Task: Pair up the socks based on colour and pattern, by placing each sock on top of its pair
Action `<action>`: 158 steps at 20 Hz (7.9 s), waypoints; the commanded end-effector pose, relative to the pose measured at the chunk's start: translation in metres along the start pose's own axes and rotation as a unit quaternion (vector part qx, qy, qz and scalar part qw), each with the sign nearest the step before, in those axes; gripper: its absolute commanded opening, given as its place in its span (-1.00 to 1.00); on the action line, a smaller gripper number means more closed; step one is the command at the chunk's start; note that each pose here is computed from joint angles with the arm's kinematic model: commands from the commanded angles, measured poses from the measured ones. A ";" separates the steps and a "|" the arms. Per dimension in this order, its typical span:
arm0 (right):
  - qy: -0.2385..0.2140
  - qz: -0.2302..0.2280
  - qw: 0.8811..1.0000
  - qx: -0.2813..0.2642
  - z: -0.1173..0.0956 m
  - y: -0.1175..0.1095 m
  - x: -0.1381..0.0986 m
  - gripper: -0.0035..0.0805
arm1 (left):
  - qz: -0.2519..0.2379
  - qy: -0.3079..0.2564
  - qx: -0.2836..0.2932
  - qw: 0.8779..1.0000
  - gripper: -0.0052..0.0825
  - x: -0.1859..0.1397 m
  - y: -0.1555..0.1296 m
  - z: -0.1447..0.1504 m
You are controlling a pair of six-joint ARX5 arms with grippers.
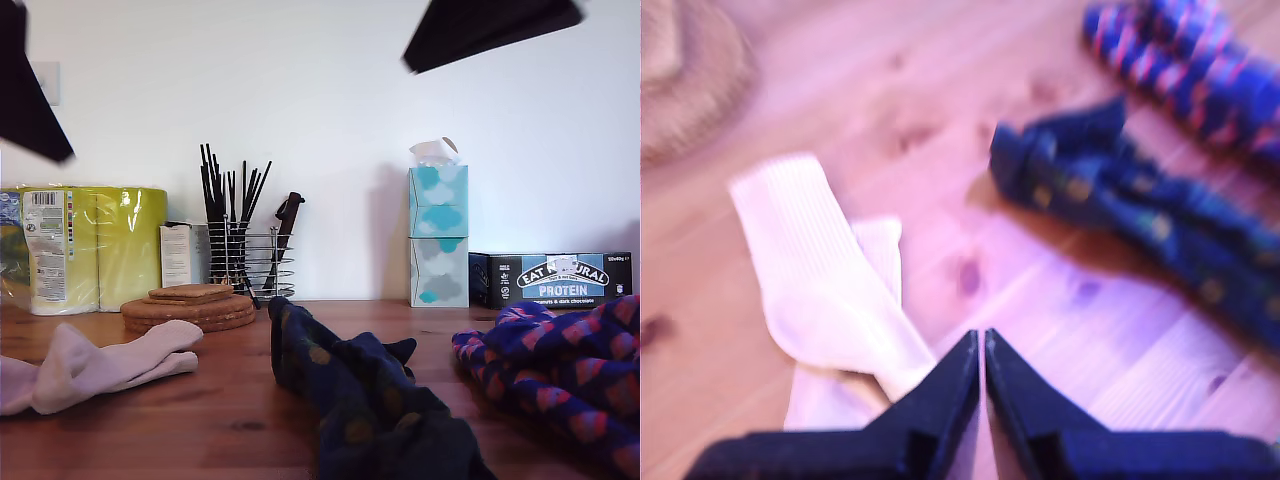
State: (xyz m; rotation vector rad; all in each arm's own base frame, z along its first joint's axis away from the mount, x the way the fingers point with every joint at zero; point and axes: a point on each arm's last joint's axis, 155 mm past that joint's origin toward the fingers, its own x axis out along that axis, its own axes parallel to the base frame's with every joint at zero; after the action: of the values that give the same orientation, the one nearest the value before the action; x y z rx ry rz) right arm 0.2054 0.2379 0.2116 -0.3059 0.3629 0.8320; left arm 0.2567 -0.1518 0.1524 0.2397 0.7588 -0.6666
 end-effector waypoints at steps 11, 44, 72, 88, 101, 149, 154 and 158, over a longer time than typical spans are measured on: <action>-0.003 -0.001 1.000 0.008 -0.009 0.000 -0.016 -0.94 | 0.047 0.184 -0.233 0.954 0.54 0.075 0.029 -0.055; 0.018 0.032 0.999 -0.007 -0.020 0.012 -0.016 -0.94 | 0.060 0.336 -0.083 0.936 -0.93 0.001 0.064 -0.026; 0.017 0.047 0.999 -0.006 -0.019 0.018 -0.016 -0.94 | 0.063 0.419 -0.122 0.897 -0.22 -0.009 0.072 -0.092; 0.015 0.057 0.998 -0.010 -0.019 0.022 -0.017 -0.94 | -0.001 0.320 -0.017 0.947 -0.94 0.039 0.082 -0.057; 0.068 0.085 0.994 -0.022 -0.046 0.032 -0.021 -0.94 | -0.017 0.410 -0.020 0.911 -0.94 0.088 0.098 -0.114; -0.103 -0.248 0.951 0.154 -0.022 -0.173 -0.061 -0.94 | 0.050 -0.169 -0.041 0.984 -0.94 0.024 0.028 0.079; -0.140 -0.253 0.947 0.138 -0.018 -0.161 -0.072 -0.94 | 0.064 -0.281 -0.019 0.957 -0.94 -0.014 0.022 0.075; -0.161 -0.250 0.948 0.114 -0.019 -0.144 -0.079 -0.94 | 0.082 -0.305 -0.015 0.949 -0.94 -0.029 0.020 0.051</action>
State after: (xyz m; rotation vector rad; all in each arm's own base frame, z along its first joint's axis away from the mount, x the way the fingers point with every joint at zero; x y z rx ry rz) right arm 0.2651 0.0868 0.2449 -0.0360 0.0797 0.3235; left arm 0.2854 -0.1473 0.2223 0.0485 0.1291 -0.5315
